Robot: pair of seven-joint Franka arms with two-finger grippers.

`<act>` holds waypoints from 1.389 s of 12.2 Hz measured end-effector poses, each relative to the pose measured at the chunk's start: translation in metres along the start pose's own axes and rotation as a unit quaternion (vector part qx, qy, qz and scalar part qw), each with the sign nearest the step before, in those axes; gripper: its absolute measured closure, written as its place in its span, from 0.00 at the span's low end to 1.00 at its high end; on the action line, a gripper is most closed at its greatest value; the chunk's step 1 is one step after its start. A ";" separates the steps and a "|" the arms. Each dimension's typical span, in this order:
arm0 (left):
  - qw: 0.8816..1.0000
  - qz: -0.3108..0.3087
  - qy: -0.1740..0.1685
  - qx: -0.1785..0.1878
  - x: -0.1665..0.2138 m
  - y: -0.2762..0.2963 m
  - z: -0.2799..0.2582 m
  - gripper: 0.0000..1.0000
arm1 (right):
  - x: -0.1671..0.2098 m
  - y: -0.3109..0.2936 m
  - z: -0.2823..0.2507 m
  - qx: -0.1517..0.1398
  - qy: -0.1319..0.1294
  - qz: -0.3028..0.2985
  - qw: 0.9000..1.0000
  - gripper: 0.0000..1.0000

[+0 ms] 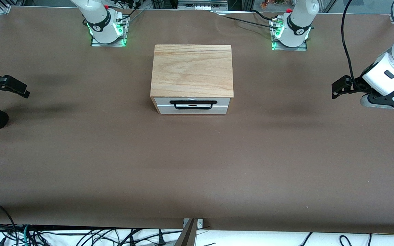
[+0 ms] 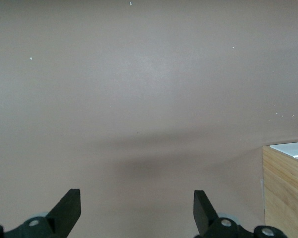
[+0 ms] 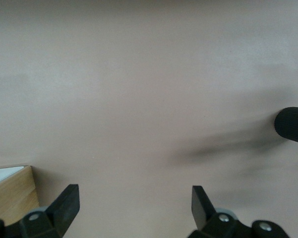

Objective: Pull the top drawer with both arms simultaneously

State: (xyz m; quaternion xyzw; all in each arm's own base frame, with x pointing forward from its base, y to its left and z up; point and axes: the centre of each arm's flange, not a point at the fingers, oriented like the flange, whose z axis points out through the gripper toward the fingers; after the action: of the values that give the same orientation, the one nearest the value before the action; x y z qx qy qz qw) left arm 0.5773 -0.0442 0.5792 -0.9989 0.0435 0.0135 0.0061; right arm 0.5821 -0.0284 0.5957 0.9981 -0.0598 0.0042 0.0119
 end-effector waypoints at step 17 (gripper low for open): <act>1.000 0.016 -0.002 -0.001 -0.001 0.018 -0.001 0.00 | 0.000 0.000 0.000 0.000 0.000 0.000 1.000 0.00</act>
State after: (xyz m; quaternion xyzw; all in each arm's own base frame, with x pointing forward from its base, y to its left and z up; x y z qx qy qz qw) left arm 0.5746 -0.0617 0.5800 -0.9981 0.0592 0.0155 0.0055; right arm 0.5821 -0.0280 0.5958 0.9982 -0.0594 0.0045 0.0119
